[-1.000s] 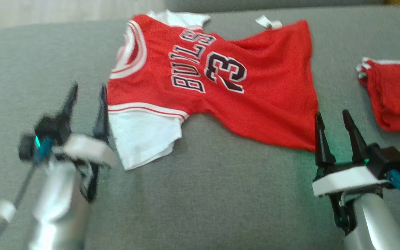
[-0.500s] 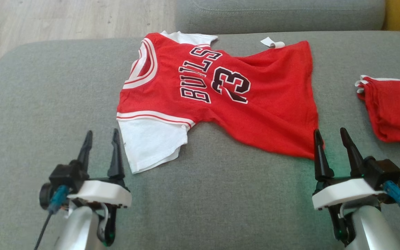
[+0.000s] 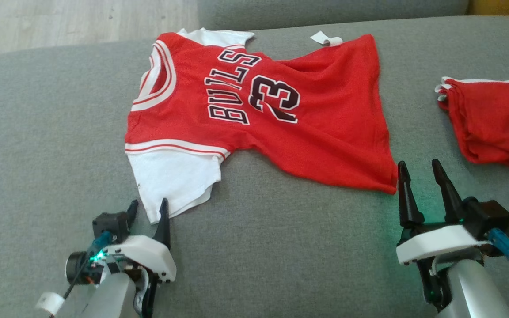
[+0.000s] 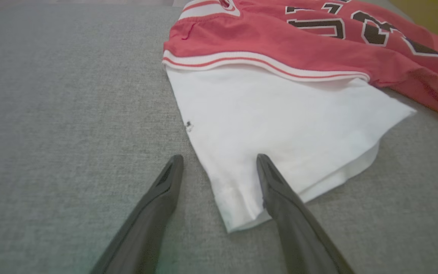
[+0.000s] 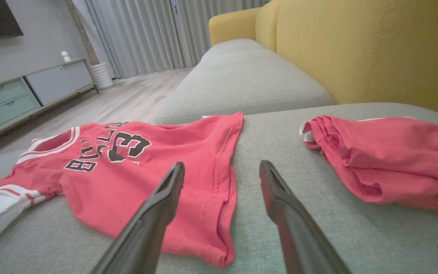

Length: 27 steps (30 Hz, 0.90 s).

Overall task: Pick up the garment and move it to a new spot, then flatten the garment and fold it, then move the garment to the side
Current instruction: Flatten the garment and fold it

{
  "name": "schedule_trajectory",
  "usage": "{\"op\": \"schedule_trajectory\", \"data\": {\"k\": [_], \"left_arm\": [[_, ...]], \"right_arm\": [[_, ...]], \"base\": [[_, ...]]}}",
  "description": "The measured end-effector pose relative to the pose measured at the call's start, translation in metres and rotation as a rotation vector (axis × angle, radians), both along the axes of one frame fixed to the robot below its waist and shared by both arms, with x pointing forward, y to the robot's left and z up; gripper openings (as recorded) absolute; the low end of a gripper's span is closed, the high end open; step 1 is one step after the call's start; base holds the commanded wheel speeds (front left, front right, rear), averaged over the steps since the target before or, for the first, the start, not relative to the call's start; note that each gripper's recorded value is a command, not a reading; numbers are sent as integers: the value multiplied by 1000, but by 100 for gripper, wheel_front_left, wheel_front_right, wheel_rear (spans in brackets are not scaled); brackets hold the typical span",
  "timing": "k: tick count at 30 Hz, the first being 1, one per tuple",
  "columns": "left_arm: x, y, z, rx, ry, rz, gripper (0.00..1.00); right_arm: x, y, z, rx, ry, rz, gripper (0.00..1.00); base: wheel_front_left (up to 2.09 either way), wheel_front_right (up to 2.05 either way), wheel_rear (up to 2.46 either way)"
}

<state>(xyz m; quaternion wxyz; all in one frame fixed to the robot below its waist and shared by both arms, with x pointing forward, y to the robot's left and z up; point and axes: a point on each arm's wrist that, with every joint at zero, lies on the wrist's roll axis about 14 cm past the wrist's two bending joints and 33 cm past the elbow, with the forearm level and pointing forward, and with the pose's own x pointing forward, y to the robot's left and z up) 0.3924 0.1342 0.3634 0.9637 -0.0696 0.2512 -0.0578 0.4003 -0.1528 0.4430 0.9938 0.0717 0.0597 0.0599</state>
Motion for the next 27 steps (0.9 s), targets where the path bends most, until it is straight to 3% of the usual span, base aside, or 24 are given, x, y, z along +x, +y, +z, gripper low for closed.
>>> {"op": "schedule_trajectory", "data": {"k": [3, 4, 5, 11, 24, 27], "left_arm": [[4, -4, -2, 0, 15, -19, 100], [5, -6, -3, 0, 21, -23, 75], [6, -8, -3, -3, 23, -33, 0], [12, -11, 5, -31, -21, -28, 0], [56, 17, 114, -121, -449, 115, 0], [52, 22, 123, -119, -485, 124, 0]], "right_arm": [[-1, -4, -1, 7, 4, -13, 100], [-1, -5, -1, 6, 4, -15, 100], [-1, -5, -1, 6, 5, -17, 100], [-3, -9, -1, 4, 5, -28, 100], [-24, -15, -46, 12, 164, -50, 100], [-29, -12, -60, 33, 224, -48, 100]], "base": [[0, 0, 0], [0, 0, 0], [0, 0, 0], [0, 0, 0], [0, 0, 0], [0, 0, 0]]}}
